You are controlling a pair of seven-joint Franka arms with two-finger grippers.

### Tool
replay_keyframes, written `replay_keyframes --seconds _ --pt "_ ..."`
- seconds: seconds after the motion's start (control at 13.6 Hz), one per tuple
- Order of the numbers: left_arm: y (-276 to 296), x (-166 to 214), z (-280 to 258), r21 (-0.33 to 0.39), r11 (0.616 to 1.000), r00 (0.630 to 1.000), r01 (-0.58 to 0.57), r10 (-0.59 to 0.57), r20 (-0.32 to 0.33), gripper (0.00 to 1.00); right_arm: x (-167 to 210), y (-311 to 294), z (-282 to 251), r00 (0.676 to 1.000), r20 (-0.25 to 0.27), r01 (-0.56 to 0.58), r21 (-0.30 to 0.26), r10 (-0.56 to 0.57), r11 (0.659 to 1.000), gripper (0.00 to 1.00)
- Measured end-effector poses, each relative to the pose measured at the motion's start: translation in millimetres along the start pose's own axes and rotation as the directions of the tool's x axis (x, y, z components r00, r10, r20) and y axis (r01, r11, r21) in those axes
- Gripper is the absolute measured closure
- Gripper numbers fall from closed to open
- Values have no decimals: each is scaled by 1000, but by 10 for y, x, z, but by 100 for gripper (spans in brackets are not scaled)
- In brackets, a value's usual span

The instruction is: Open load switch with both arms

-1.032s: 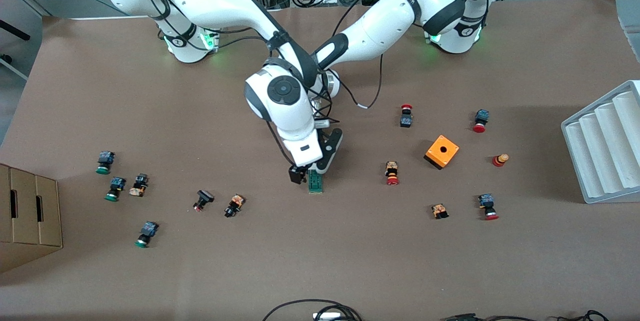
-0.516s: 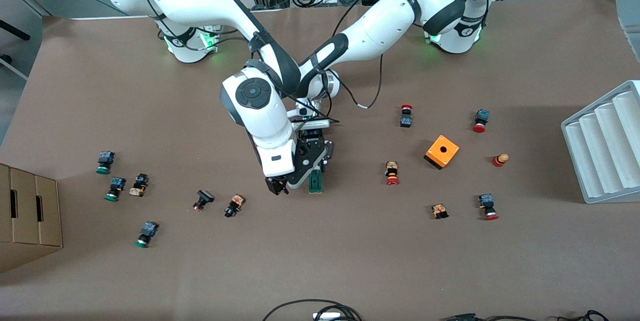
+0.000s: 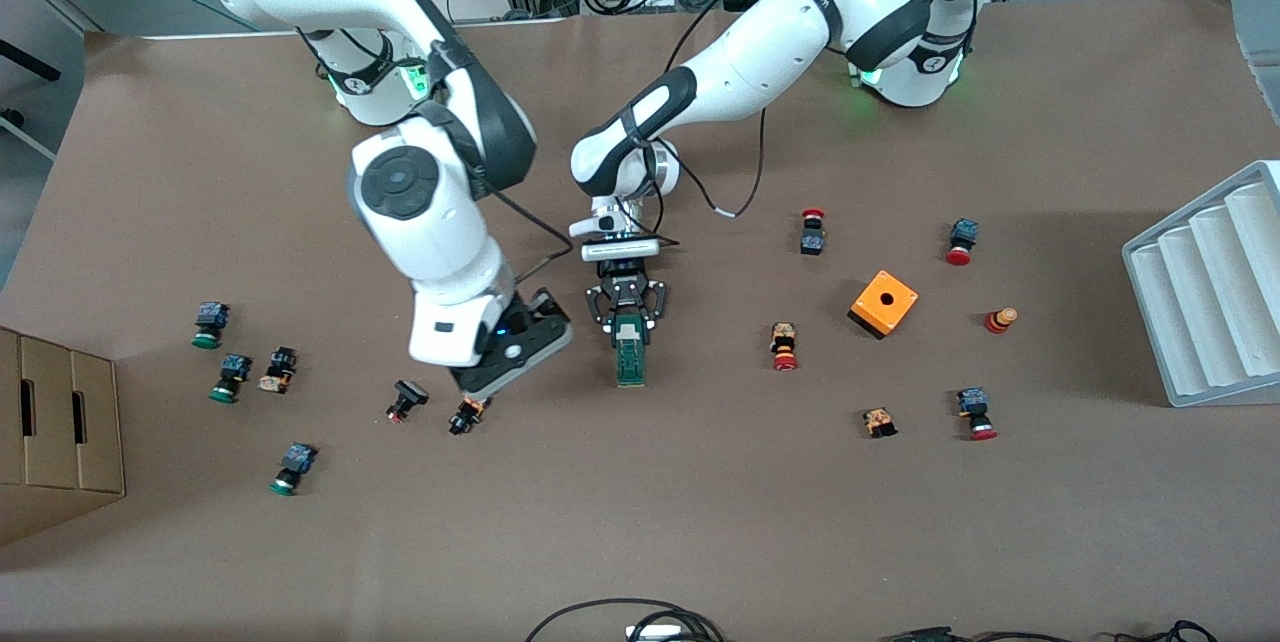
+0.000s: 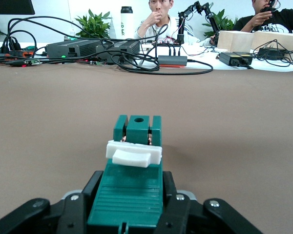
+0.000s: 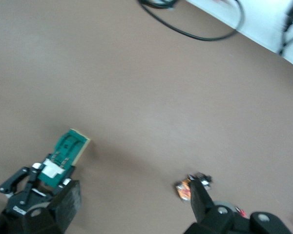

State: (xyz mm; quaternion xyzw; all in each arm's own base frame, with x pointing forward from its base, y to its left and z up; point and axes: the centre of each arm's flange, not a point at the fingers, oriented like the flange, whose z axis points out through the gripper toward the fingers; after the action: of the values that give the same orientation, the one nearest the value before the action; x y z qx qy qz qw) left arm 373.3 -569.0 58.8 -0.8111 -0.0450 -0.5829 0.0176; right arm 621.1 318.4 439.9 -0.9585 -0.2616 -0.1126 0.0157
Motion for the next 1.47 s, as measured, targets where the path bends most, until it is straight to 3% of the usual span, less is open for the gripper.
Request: replay_keyframes --seconds 0.59,0.74,0.88,1.11,1.25,1.47 --pt "-1 -1 1 0 1000 1000 0 0 0 45 -504 1514 -242 958 169 -230 -26 231 973 0" --pt "-5 -1 6 1 1000 1000 0 0 -1 31 -659 1750 -290 938 219 -270 -29 270 962 0" --pt "-7 -3 6 1 1000 1000 0 0 -1 26 -820 1995 -338 913 262 -315 -33 312 949 0" --pt "-12 -13 5 1 1000 1000 -1 1 0 0 -1114 2477 -496 874 293 -394 -45 389 918 0" --pt "-11 -12 5 1 1000 1000 0 0 0 0 -1288 2704 -694 856 297 -430 -47 424 902 0" --pt "13 16 -11 0 1000 1000 6 -6 1 0 -1378 2776 -1018 857 265 -447 -46 443 893 0"
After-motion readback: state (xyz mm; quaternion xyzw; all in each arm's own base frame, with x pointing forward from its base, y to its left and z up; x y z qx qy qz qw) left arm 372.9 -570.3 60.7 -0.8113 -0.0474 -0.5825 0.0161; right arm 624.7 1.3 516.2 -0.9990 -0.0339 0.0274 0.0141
